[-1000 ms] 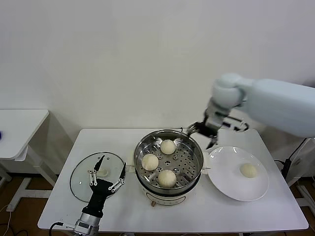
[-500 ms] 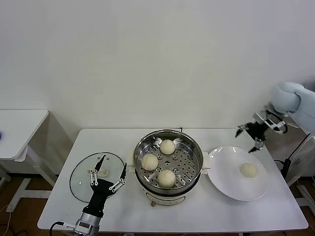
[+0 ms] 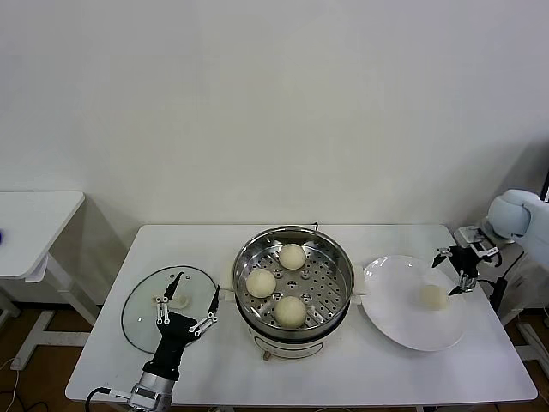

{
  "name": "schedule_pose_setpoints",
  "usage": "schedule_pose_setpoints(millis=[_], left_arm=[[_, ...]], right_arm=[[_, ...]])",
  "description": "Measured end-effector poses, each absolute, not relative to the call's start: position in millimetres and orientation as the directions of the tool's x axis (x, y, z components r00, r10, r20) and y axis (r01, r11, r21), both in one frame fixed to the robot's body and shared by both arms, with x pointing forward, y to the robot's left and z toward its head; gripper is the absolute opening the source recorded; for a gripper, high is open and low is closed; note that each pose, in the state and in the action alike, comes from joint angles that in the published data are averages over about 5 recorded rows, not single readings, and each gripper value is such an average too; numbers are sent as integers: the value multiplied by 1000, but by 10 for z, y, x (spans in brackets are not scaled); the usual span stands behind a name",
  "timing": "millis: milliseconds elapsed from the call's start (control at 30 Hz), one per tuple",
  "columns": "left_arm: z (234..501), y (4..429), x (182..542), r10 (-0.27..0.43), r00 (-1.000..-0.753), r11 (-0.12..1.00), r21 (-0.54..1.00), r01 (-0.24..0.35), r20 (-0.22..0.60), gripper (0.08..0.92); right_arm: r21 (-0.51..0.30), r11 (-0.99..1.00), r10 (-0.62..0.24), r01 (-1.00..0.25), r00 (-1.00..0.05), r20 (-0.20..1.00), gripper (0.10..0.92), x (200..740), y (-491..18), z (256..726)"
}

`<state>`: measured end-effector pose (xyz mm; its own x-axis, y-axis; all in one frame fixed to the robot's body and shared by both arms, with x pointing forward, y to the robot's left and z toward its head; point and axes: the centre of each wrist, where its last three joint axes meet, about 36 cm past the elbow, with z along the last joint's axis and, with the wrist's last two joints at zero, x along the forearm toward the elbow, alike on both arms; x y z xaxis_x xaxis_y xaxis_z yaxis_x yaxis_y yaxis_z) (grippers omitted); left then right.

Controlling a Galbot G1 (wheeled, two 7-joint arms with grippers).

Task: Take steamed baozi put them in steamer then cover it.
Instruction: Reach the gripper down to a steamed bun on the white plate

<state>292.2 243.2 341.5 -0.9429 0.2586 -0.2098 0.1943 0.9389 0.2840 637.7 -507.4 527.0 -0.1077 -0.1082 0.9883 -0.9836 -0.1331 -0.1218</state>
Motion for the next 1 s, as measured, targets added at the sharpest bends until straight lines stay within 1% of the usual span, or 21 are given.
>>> schedule_pose_setpoints(millis=[367,767,867,1000], left_arm=[[3415,2426,2930,253,-944,941,281,189,-210,823],[3406,2436,2927,249,-946,941,282,186,-208,823],[3404,2440,2927,248,-946,941,282,185,-208,823],[3404,2447,2926,247,-947,941,283,183,-208,823]], right_arm=[[-102,-88,-101,-991,-93,990,823,6376,-5086,4885],[-93,-67,-98,-993,-86,991,821,6379,-5072,4688],[-93,-62,-97,-994,-87,991,790,6384,-5070,4673],[-93,-58,-99,-994,-87,991,699,6389,-5066,4667]])
